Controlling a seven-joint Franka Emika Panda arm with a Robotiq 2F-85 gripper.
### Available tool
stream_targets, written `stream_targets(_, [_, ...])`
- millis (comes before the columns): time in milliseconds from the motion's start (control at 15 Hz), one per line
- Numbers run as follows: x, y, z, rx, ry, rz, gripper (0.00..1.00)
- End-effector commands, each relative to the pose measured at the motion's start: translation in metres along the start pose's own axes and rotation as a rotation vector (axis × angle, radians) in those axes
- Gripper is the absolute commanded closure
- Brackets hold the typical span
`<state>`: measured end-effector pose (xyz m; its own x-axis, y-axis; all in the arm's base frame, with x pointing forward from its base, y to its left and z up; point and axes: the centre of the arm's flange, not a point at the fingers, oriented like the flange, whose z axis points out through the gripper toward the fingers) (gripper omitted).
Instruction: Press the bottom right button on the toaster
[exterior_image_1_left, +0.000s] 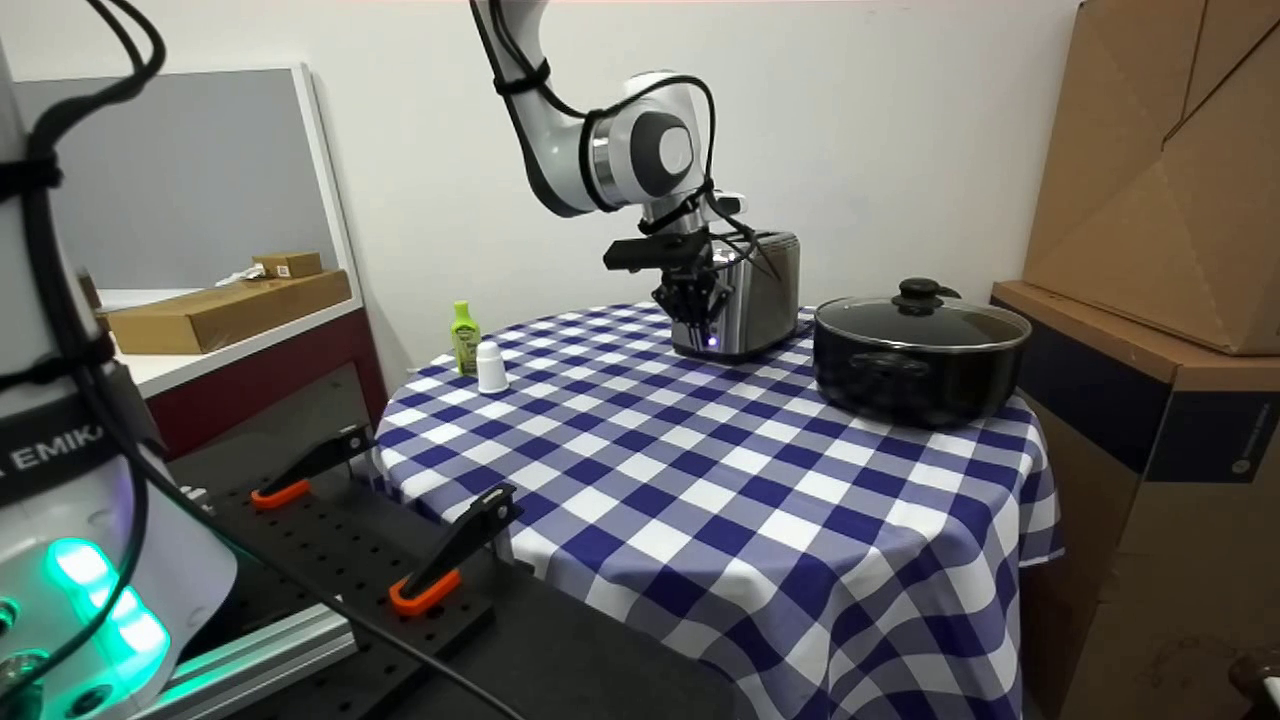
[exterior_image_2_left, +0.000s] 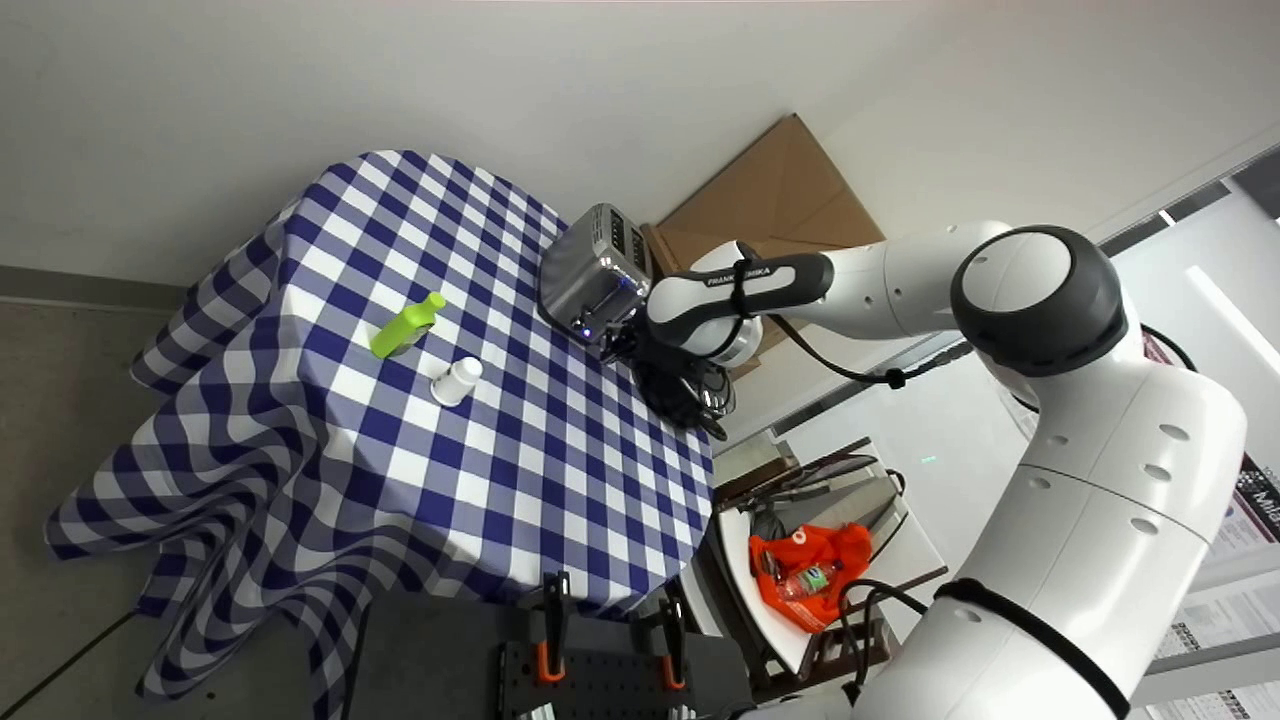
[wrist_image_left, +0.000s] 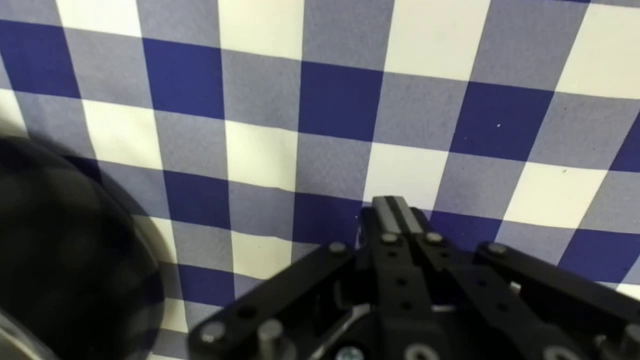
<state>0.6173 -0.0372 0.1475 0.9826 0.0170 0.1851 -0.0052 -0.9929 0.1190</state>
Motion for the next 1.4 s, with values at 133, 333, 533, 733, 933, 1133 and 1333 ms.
stream_targets(133, [0.005, -0.02, 0.008, -0.033, 0.043, -0.023, 1.0])
stream_targets(333, [0.01, -0.024, 0.015, -0.051, 0.045, -0.024, 1.0])
stream_targets(533, [0.02, -0.022, 0.023, -0.073, 0.048, -0.007, 1.0])
stream_targets(733, [0.028, -0.022, 0.03, -0.088, 0.059, -0.004, 1.0])
stream_targets(933, [0.031, -0.026, 0.037, -0.092, 0.072, -0.008, 1.0])
stream_targets(1133, [0.032, -0.032, 0.043, -0.093, 0.101, 0.011, 1.0])
stream_targets(1333, [0.031, -0.037, 0.038, -0.081, 0.161, 0.035, 1.0])
